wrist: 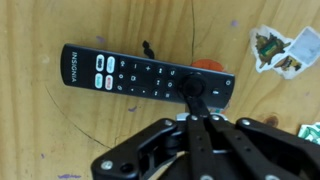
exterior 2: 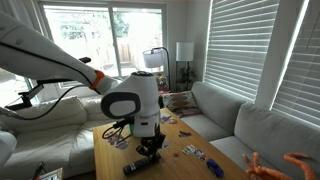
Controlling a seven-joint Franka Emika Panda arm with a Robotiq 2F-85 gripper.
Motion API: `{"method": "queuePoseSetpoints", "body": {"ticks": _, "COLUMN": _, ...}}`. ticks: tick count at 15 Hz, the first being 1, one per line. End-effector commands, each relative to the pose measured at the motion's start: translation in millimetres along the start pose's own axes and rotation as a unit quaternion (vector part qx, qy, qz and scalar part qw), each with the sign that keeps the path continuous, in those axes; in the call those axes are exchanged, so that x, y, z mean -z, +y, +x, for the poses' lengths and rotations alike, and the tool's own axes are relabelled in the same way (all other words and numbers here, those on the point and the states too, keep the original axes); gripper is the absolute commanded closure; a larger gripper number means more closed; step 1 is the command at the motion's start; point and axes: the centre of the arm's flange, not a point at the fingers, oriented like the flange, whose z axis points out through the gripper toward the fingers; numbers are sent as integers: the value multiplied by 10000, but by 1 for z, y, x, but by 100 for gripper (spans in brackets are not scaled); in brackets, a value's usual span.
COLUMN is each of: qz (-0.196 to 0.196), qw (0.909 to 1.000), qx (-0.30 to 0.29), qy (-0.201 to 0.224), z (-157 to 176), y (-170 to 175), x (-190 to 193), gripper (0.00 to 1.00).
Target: Press a button on the black remote control
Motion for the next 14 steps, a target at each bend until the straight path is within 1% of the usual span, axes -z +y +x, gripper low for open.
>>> {"method": "queuePoseSetpoints", "body": {"ticks": 1, "qz": 15, "qw": 9999, "qx": -104, "qy": 98, "z": 3, "y": -5, "x": -3, "gripper": 100}}
{"method": "queuePoseSetpoints", "body": {"ticks": 14, "qz": 92, "qw": 9998, "qx": -145, "qy": 117, "z": 6, "y": -7, "x": -6, "gripper": 100}}
